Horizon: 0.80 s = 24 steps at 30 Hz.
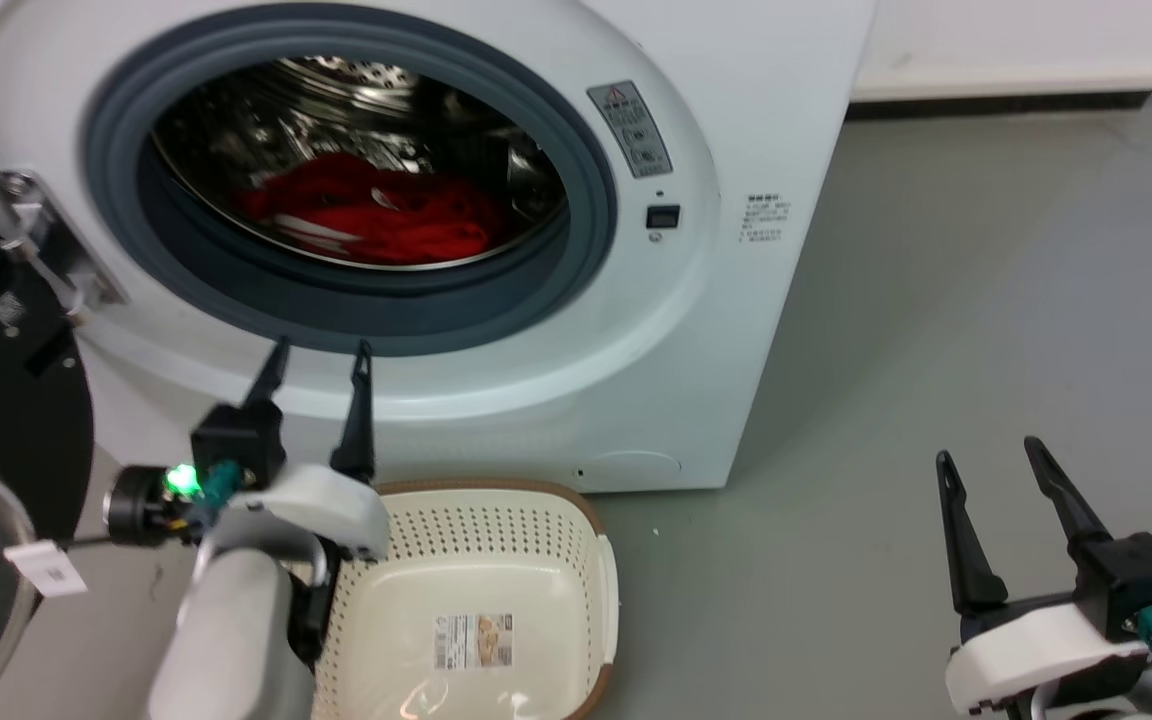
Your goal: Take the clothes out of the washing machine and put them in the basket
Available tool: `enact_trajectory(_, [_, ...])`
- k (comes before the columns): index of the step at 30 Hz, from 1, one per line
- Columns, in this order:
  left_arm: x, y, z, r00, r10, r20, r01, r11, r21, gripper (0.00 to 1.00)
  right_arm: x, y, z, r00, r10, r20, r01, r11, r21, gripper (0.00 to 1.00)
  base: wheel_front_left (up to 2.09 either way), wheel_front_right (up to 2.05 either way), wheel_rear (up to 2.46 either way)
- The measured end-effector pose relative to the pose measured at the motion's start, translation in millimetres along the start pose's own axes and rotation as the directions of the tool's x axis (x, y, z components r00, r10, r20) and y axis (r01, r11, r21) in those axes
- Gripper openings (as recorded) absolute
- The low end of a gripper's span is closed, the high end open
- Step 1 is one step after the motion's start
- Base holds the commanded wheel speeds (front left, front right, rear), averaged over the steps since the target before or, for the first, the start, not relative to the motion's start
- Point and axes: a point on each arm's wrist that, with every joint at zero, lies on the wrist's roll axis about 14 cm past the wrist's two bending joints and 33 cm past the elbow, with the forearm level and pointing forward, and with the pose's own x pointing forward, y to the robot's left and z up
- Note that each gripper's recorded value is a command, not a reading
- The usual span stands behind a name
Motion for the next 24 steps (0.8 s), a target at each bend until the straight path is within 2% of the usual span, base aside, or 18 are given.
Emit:
enact_trajectory(11, [92.4,17.9,-29.7,0.997,-0.005,-0.081,0.008,0.999,0.038,1.00,28.6,-15.8,-28.4,0.998,-0.040,-0.057,0.040,0.999,0.013,1.00,0.00,0.00,0.00])
enact_trajectory(24, [190.5,25.2,-89.3,0.977,-0.033,-0.210,0.051,0.995,0.083,1.00,47.5,-28.2,-87.8,0.983,-0.070,-0.169,0.077,0.996,0.036,1.00,0.00,0.00,0.00])
